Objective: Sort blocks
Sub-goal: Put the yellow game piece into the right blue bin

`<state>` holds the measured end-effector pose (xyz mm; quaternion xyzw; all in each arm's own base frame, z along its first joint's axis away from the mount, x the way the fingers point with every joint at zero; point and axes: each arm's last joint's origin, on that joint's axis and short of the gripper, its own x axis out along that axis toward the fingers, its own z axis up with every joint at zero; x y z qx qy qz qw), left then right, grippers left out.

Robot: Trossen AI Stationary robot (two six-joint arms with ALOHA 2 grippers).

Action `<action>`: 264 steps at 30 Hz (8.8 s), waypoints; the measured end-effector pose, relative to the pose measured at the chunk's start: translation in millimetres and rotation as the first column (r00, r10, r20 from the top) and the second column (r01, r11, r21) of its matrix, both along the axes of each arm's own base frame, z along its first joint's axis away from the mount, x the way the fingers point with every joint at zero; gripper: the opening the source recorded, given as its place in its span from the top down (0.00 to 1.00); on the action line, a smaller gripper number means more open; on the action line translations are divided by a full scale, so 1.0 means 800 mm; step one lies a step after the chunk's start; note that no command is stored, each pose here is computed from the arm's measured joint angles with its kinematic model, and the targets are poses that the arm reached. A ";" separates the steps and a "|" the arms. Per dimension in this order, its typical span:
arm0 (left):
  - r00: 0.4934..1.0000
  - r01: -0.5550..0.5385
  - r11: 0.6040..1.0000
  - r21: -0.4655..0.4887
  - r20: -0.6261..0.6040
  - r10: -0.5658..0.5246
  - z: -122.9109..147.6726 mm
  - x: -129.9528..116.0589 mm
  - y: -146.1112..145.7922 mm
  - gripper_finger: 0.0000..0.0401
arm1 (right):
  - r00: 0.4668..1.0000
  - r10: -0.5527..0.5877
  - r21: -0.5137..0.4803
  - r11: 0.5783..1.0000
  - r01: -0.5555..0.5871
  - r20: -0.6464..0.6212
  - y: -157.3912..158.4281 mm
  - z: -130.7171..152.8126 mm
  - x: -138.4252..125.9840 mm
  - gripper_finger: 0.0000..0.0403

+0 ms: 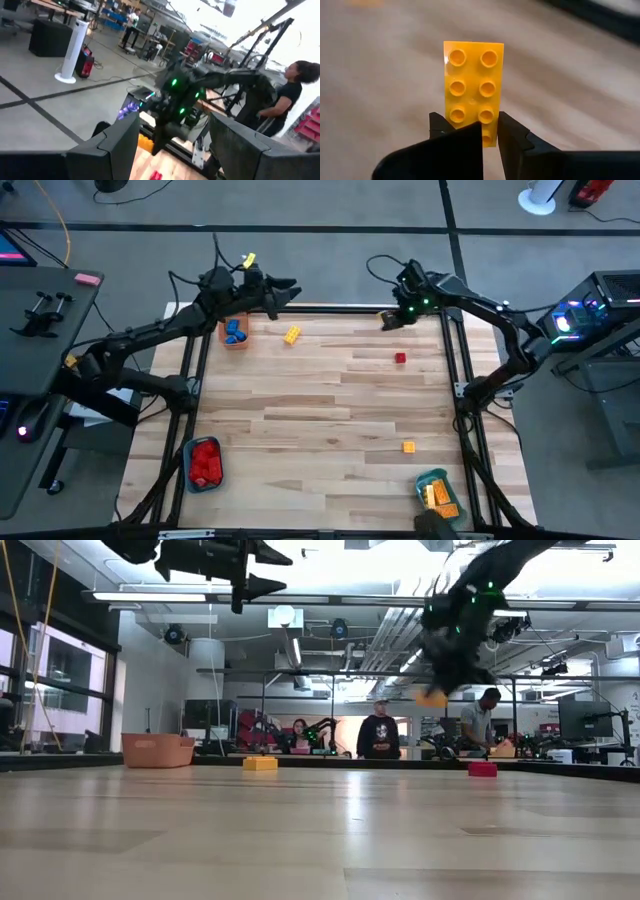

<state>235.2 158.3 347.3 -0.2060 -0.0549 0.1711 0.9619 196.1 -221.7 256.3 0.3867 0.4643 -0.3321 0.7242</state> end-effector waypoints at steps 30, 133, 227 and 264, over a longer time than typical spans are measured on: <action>0.741 0.671 0.359 0.649 -0.578 -0.341 -0.073 0.094 -0.194 0.44 | 0.606 0.519 0.148 0.674 -0.724 0.603 0.235 0.042 0.151 1.00; 0.726 0.681 0.683 0.265 -0.367 -0.581 -0.108 0.122 -0.280 0.82 | 0.558 0.676 0.611 0.715 -0.340 -0.481 0.501 -0.093 -0.073 1.00; 0.670 0.663 0.683 0.306 -0.650 -0.359 -0.172 0.199 -0.271 0.43 | 0.792 0.004 -0.224 0.960 0.167 0.610 0.256 0.078 0.003 1.00; 0.945 0.136 0.989 -0.062 -0.292 -0.148 -0.123 -0.037 -0.164 0.38 | 0.634 0.712 0.188 0.697 -0.692 -0.302 0.442 -0.099 0.012 0.38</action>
